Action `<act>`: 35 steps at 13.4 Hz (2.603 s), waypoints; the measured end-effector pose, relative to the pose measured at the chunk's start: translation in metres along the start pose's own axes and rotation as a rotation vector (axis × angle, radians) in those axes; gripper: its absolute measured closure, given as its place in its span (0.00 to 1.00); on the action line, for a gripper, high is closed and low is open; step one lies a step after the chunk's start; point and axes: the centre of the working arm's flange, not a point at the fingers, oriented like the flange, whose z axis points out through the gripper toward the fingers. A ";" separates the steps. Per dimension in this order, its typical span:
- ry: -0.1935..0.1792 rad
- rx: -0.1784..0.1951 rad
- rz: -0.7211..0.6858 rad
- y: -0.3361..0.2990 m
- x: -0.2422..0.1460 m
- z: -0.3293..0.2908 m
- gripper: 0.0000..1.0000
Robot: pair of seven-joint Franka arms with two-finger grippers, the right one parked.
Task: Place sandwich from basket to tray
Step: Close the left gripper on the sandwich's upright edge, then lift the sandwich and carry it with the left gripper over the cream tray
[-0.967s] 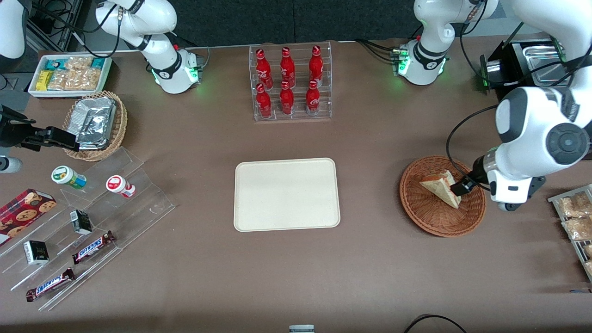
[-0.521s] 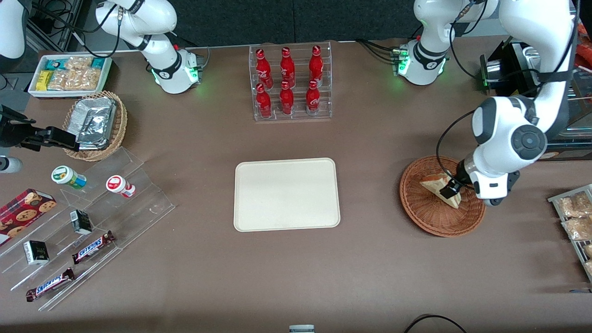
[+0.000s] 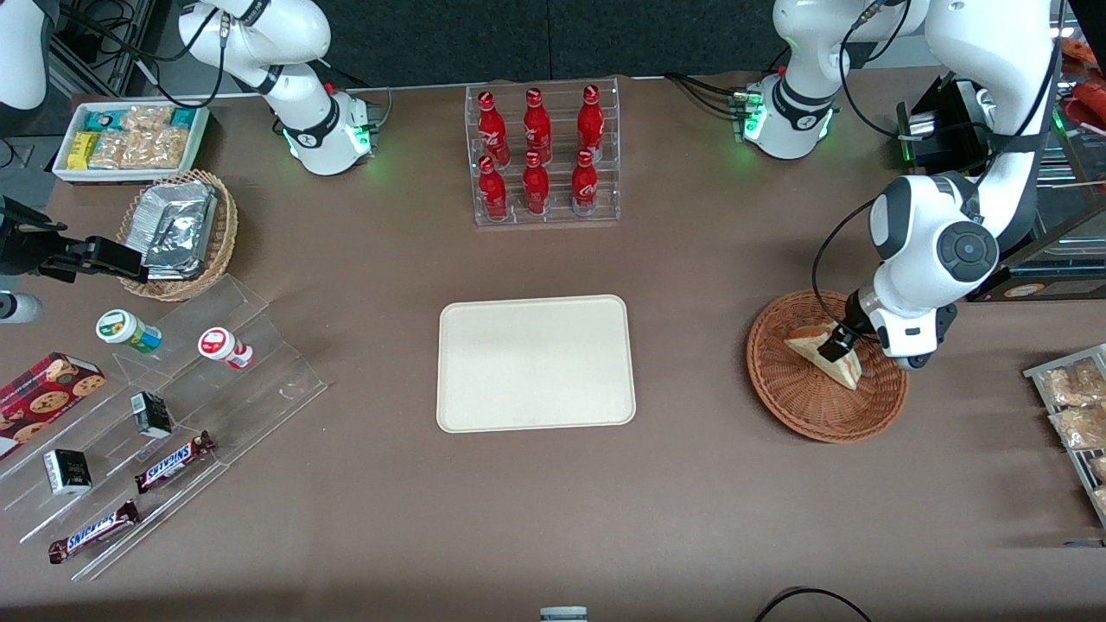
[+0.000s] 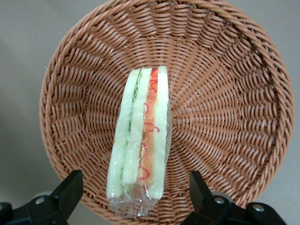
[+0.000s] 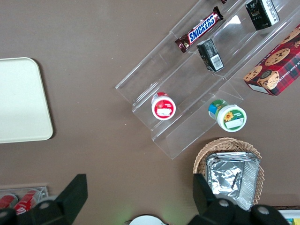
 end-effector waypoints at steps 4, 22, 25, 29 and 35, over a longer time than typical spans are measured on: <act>0.007 -0.012 -0.027 -0.002 -0.002 0.011 0.00; -0.013 0.017 -0.040 0.014 -0.001 -0.002 0.85; -0.050 0.078 0.038 0.035 -0.001 -0.070 0.85; -0.052 0.098 0.142 0.072 -0.038 -0.152 0.85; -0.025 0.089 0.368 0.132 -0.163 -0.165 0.85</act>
